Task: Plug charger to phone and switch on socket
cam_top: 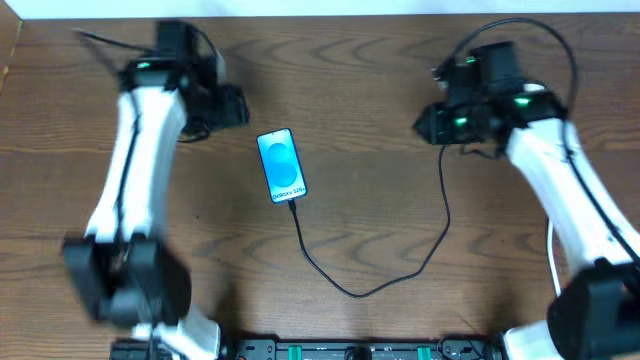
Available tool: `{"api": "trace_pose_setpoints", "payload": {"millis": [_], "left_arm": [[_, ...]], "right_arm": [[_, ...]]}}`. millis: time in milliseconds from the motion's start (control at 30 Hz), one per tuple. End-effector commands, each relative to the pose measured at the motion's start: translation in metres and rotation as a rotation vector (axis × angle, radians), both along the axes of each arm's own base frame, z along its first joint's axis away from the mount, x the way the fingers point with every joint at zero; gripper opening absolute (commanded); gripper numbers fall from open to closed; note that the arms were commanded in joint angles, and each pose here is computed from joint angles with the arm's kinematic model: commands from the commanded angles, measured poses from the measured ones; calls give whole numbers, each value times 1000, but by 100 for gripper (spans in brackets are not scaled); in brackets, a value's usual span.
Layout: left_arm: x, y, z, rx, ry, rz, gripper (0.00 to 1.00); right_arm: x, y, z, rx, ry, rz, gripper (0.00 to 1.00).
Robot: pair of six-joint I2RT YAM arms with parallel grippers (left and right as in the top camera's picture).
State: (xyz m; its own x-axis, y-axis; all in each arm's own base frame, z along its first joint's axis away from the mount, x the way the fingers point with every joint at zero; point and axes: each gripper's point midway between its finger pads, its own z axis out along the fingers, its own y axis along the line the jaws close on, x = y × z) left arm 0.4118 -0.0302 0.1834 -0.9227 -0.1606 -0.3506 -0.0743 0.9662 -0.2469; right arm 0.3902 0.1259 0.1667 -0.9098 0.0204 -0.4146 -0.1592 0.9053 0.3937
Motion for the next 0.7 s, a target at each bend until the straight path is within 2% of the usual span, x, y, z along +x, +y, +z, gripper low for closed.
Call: {"api": "trace_pose_setpoints", "payload": {"millis": [0, 33, 133, 167, 333, 400, 667], "left_arm": [[-15, -2, 67, -15, -169, 0, 70], [-20, -2, 80, -15, -201, 0, 70], [-32, -2, 106, -13, -274, -1, 70], [-35, -2, 113, -13, -292, -1, 76], [-44, -2, 129, -12, -336, -1, 82], [-45, -2, 127, -13, -328, -1, 91], [-47, -2, 124, -12, -313, -1, 91]], "right_arm": [[4, -43, 22, -7, -42, -99, 4], [4, -54, 22, -10, -41, -124, 1], [6, -91, 20, -15, -26, -212, 1], [7, -106, 18, -15, -18, -250, 1], [7, -165, 13, -17, -6, -397, 1], [7, -185, 11, -18, -9, -444, 1], [24, -251, -6, 6, -42, -623, 1]]}}
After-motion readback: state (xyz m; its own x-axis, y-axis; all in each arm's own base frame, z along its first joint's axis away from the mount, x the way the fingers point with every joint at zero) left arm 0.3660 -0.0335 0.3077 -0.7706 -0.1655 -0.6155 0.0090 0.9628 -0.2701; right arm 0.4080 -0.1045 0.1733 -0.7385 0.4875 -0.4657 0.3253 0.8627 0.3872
